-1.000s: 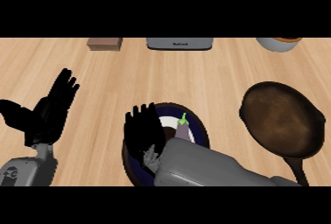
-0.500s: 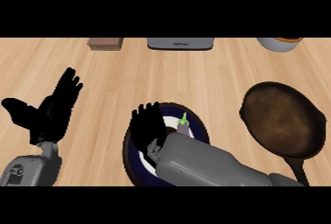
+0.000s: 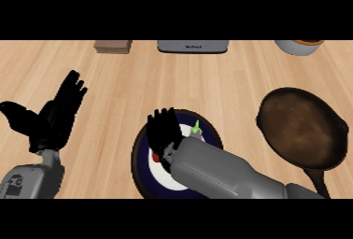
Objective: Pick the bell pepper from the plate and place it in the pan
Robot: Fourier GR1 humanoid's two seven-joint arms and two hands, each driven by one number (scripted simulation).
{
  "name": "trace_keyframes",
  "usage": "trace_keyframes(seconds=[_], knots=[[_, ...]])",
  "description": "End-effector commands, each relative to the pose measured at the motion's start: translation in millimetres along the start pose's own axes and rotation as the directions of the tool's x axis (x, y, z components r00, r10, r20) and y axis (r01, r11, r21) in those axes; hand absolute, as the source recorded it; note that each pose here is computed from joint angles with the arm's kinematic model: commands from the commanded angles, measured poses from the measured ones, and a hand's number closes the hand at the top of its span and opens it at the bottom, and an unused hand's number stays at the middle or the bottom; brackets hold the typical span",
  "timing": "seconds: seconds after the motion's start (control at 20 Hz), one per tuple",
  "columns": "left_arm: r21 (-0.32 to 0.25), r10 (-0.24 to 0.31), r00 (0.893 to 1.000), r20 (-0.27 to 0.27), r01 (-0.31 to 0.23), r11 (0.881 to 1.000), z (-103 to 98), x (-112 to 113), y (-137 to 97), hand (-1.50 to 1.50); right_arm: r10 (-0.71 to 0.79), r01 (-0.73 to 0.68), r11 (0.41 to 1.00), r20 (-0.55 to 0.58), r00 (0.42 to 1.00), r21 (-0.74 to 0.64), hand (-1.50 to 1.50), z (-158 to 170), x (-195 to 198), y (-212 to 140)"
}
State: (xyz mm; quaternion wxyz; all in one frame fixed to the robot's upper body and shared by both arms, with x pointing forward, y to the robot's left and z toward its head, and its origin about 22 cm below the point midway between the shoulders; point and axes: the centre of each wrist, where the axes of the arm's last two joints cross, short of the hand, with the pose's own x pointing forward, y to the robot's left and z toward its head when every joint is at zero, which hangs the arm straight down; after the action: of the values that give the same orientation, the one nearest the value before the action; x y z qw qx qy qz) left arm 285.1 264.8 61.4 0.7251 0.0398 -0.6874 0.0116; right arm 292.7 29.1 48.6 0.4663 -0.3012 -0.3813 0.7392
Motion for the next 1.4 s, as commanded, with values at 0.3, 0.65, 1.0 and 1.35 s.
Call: trace_keyframes(seconds=[0.3,0.65,1.0,1.35], knots=[[-0.012,0.001,1.000,0.013,-0.001,1.000,-6.0,17.6,9.0,0.00,-0.038,0.038,0.999,-0.009,0.999,0.032,-1.50,-16.4,-7.0,21.0],[-0.041,0.005,1.000,0.010,-0.005,0.999,11.5,-2.8,-7.1,0.00,-0.029,0.031,0.999,0.117,0.993,-0.019,1.50,-21.9,-10.2,20.1],[-0.026,-0.011,1.000,0.017,0.011,1.000,-3.5,10.1,-6.8,0.00,-0.069,0.076,0.996,0.135,0.988,-0.045,1.50,-25.9,-14.2,37.0],[0.047,0.010,1.000,-0.022,-0.009,0.999,10.4,-14.7,1.5,0.00,-0.380,0.370,0.924,-0.111,0.918,-0.096,1.50,-9.9,-24.9,75.6]])
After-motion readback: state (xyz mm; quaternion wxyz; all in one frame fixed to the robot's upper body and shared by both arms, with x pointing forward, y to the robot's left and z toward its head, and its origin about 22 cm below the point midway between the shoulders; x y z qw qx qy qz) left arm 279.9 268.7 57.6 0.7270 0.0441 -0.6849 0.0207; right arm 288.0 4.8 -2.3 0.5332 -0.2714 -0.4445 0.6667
